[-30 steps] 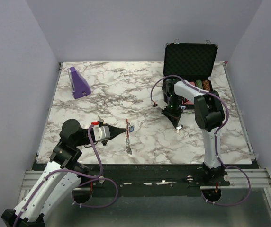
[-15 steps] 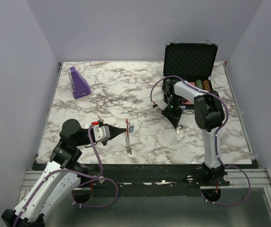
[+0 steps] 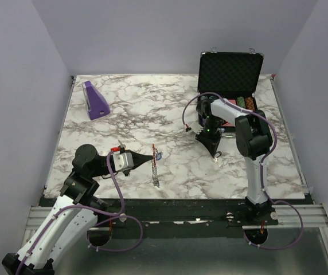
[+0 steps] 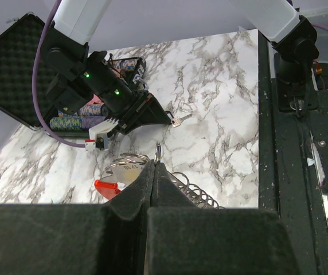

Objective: Put the keys on the keyring

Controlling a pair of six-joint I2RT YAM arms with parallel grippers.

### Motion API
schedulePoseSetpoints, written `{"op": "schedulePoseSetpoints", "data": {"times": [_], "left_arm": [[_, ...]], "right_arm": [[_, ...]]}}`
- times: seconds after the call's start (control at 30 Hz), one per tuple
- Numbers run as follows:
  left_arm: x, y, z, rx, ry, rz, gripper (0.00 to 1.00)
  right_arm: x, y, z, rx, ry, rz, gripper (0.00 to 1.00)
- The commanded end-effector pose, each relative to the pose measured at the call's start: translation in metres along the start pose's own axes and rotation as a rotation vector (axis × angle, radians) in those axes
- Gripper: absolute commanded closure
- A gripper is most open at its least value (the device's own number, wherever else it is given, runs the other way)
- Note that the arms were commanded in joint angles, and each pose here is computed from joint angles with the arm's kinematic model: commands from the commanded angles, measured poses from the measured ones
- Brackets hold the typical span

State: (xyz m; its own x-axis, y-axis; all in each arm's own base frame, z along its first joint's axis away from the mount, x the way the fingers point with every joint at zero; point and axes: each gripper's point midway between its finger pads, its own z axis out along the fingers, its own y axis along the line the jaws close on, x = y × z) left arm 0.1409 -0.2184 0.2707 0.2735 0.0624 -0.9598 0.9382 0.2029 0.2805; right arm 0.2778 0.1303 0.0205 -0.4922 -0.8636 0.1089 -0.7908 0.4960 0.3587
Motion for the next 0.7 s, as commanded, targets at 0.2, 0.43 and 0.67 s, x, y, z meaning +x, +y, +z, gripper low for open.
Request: {"op": "schedulePoseSetpoints", "data": {"times": [0.2,0.43,0.67], "left_arm": [[-0.002,0.002,0.000,-0.008,-0.006,0.029,1.00],[-0.001,0.003,0.000,-0.008,-0.004,0.029,1.00],[-0.001,0.003,0.000,-0.010,-0.002,0.027,1.00]], "right_arm": [[0.013,0.010,-0.010,-0.001,0.035,-0.013,0.89],[0.013,0.013,-0.010,-0.017,0.038,-0.015,0.99],[0.009,0.020,-0.021,-0.032,-0.003,-0.049,0.99]]}}
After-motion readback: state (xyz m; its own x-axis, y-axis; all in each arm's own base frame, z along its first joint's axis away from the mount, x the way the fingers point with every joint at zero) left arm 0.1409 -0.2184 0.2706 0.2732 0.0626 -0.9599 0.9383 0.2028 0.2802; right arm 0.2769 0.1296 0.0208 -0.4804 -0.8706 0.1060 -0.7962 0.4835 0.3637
